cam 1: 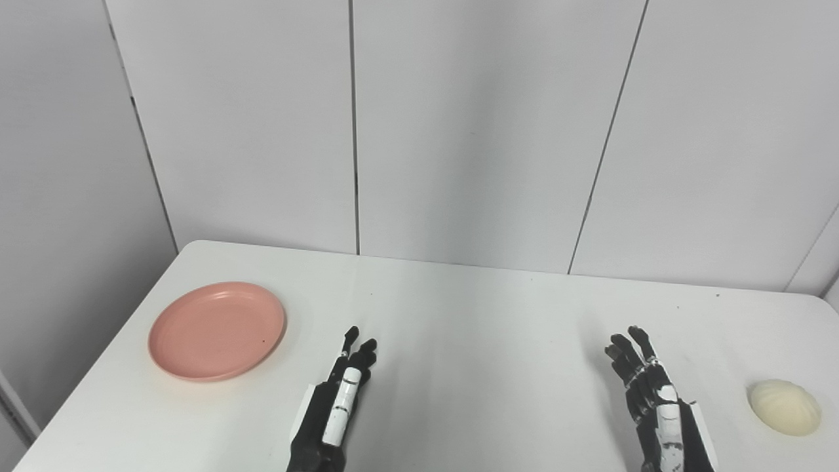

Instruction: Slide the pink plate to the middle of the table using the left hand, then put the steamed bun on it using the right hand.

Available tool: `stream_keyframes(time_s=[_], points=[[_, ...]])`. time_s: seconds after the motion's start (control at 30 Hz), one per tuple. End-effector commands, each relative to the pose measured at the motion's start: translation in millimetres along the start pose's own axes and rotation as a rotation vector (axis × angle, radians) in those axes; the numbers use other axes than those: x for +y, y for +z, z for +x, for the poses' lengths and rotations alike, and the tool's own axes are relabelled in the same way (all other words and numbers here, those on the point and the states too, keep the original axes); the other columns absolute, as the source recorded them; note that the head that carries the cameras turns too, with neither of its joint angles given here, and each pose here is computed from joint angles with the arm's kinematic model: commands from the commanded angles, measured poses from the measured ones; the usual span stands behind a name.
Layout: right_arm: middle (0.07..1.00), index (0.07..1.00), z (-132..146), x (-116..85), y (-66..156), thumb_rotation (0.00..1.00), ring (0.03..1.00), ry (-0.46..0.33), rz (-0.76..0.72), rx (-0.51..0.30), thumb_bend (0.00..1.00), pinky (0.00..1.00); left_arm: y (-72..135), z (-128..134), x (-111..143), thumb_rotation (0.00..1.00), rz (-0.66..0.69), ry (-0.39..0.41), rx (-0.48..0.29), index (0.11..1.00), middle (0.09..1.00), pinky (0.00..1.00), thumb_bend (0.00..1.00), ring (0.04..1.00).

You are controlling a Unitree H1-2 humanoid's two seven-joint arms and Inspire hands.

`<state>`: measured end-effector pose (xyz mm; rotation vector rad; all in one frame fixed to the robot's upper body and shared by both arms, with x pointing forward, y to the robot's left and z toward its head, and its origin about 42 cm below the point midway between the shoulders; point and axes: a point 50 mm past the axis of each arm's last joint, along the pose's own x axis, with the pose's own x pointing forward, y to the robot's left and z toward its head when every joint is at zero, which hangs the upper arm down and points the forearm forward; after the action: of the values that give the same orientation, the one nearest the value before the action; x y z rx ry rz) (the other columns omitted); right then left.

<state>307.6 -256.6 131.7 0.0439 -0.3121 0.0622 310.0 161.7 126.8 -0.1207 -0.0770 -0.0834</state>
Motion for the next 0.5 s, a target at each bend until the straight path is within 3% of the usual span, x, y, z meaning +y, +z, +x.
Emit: stream_keyframes(time_s=[0.0,0.27,0.47], points=[[0.896,0.928,-27.1,-0.3,-27.7,1.00,0.900,-0.029,0.006,0.096,0.72,0.95,35.6,15.9,-2.9,0.89,-0.019,-0.028,-0.133,0.975,0.910,0.95,0.75,0.919],[0.901,0.937,-27.6,1.5,-26.6,1.00,0.909,-0.022,0.003,0.092,0.70,0.96,94.3,47.3,27.1,0.89,0.011,-0.011,-0.279,0.920,0.885,0.91,0.77,0.891],[0.899,0.936,-27.9,2.6,-26.2,1.00,0.904,-0.016,0.005,0.090,0.72,0.95,127.4,73.3,58.1,0.90,0.136,0.024,-0.366,0.907,0.858,0.88,0.78,0.865]])
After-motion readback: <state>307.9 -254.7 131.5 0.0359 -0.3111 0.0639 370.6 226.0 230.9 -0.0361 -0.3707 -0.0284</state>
